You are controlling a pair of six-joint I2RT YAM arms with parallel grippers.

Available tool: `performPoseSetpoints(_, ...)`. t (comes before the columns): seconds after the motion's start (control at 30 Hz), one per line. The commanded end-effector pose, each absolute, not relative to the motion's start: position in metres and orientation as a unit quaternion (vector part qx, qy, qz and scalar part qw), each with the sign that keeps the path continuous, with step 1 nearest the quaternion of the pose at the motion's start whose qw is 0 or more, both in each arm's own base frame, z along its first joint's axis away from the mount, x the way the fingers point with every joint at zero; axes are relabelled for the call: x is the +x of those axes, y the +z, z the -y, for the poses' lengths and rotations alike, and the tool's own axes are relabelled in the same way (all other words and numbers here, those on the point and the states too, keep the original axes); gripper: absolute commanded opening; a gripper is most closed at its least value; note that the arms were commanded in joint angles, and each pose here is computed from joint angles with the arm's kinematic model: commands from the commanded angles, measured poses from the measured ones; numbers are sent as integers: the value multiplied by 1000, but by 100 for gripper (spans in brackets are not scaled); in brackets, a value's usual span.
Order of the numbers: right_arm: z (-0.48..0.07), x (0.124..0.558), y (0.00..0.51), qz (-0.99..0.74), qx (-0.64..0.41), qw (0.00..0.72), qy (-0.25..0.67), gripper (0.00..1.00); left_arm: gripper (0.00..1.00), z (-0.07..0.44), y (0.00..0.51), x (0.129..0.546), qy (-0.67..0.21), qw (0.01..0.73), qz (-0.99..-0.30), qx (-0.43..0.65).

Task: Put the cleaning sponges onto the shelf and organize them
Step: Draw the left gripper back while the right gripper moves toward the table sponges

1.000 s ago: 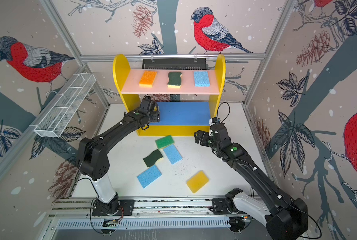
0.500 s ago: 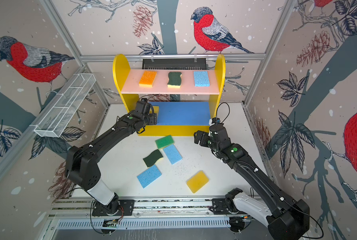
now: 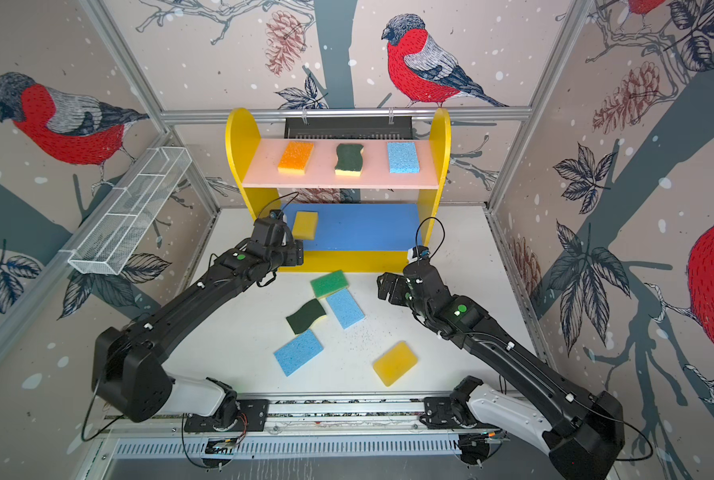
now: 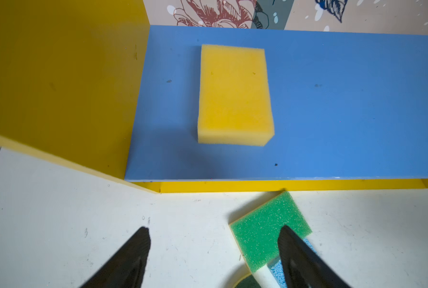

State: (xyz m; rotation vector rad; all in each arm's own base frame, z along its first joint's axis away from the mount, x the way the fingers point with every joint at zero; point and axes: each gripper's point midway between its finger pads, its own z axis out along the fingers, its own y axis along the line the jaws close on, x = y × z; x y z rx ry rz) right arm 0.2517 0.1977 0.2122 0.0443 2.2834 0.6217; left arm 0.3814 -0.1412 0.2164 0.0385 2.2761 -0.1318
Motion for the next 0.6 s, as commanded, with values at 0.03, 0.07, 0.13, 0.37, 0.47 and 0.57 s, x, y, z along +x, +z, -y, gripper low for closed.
performPoseSetpoints(0.03,-195,249,209,-893,42,385,230,96,81,144,225,369,-79,432,-898,28)
performPoseSetpoints(0.07,-197,247,208,-893,44,385,231,96,81,143,225,365,-82,431,-898,30)
performPoseSetpoints(0.13,-200,243,204,-894,46,381,231,96,81,141,224,357,-85,428,-899,30)
performPoseSetpoints(0.37,-210,229,193,-899,43,372,228,96,80,136,208,330,-104,413,-904,32)
performPoseSetpoints(0.47,-212,224,189,-900,44,370,225,96,80,136,199,321,-114,404,-907,33)
performPoseSetpoints(0.57,-213,219,185,-902,45,367,223,96,80,137,187,314,-122,390,-912,33)
